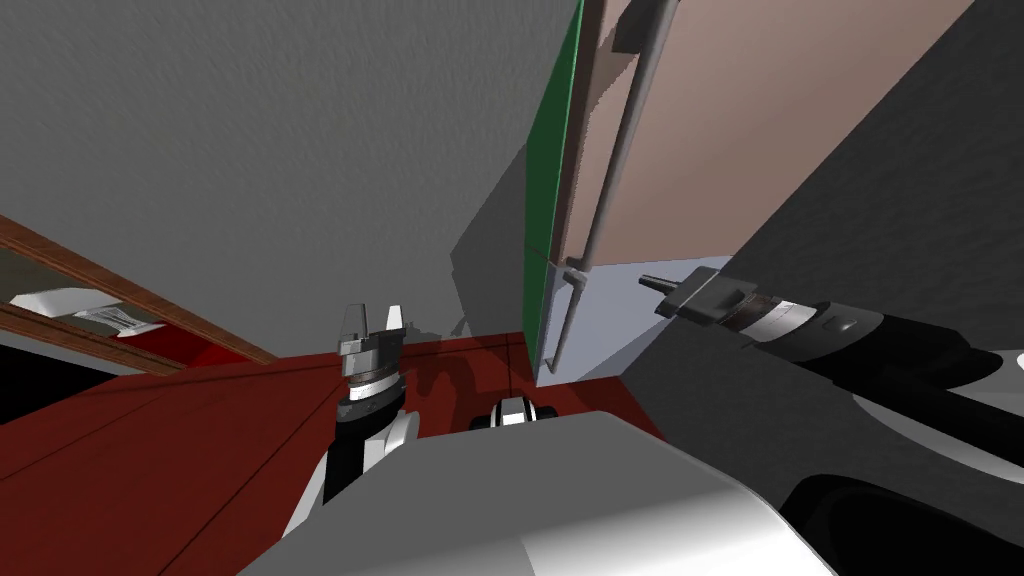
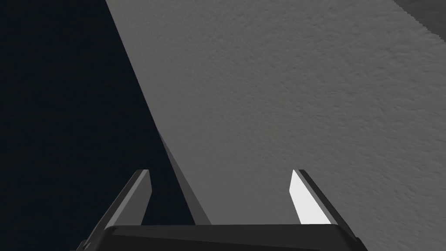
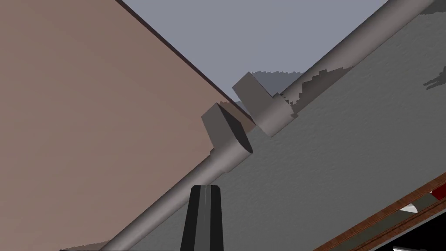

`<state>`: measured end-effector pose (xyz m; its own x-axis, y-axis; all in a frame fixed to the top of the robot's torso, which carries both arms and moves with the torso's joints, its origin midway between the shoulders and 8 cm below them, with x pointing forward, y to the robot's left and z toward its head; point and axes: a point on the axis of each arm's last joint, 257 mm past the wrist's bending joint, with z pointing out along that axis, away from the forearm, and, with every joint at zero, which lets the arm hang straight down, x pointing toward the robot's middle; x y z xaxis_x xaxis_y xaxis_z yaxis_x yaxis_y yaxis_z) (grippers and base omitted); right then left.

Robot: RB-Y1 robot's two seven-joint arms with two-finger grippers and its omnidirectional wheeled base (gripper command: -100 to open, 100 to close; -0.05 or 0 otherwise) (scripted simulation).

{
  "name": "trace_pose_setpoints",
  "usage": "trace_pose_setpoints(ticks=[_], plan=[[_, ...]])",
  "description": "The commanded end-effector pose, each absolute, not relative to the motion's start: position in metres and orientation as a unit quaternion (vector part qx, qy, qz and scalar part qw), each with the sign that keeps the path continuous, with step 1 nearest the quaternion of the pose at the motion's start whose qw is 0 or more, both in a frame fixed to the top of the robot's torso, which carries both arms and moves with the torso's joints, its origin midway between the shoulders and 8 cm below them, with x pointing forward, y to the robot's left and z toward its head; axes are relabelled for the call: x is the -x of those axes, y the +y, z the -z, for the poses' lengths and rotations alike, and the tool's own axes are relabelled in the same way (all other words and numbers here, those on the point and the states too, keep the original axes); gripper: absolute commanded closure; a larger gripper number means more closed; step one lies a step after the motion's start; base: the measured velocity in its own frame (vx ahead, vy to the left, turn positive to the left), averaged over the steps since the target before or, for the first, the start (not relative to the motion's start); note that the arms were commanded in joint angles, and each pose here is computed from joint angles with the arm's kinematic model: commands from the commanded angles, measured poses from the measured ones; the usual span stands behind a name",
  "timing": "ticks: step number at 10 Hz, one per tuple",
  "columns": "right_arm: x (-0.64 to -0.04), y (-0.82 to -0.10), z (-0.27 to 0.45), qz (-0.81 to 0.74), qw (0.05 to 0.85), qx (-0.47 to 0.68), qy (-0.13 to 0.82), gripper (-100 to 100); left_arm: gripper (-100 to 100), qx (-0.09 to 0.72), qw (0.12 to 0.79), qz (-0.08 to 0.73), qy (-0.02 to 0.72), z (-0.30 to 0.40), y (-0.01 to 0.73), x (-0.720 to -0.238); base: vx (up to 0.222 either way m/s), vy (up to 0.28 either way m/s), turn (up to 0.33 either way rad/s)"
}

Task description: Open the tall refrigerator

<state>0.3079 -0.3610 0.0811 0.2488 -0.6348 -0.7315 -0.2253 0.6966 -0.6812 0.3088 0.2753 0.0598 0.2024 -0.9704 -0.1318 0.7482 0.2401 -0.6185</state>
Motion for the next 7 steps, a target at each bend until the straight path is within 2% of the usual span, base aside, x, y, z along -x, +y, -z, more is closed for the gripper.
trace_pose_setpoints(ticks=[1,4,5,6,7], plan=[[-0.302,-0.325,-0.082,0.11,0.71,0.389,0.577,100,0,0.217,0.744,0.577,0.256,-0.06,0.275,-0.309,-0.254,-0.313,0.019],[-0.291,-0.286,-0.083,0.071,0.717,0.417,0.554,100,0,0.217,0.744,0.577,0.256,-0.06,0.275,-0.309,-0.226,-0.274,0.024],[-0.293,-0.296,-0.084,0.08,0.715,0.411,0.559,100,0,0.217,0.744,0.577,0.256,-0.06,0.275,-0.309,-0.102,-0.122,0.012],[-0.297,-0.313,-0.083,0.092,0.713,0.4,0.569,-100,0,0.217,0.744,0.577,0.256,-0.06,0.275,-0.309,0.0,0.012,-0.023],[-0.299,-0.32,-0.083,0.097,0.711,0.396,0.573,-100,0,0.217,0.744,0.577,0.256,-0.06,0.275,-0.309,0.047,0.064,-0.027]])
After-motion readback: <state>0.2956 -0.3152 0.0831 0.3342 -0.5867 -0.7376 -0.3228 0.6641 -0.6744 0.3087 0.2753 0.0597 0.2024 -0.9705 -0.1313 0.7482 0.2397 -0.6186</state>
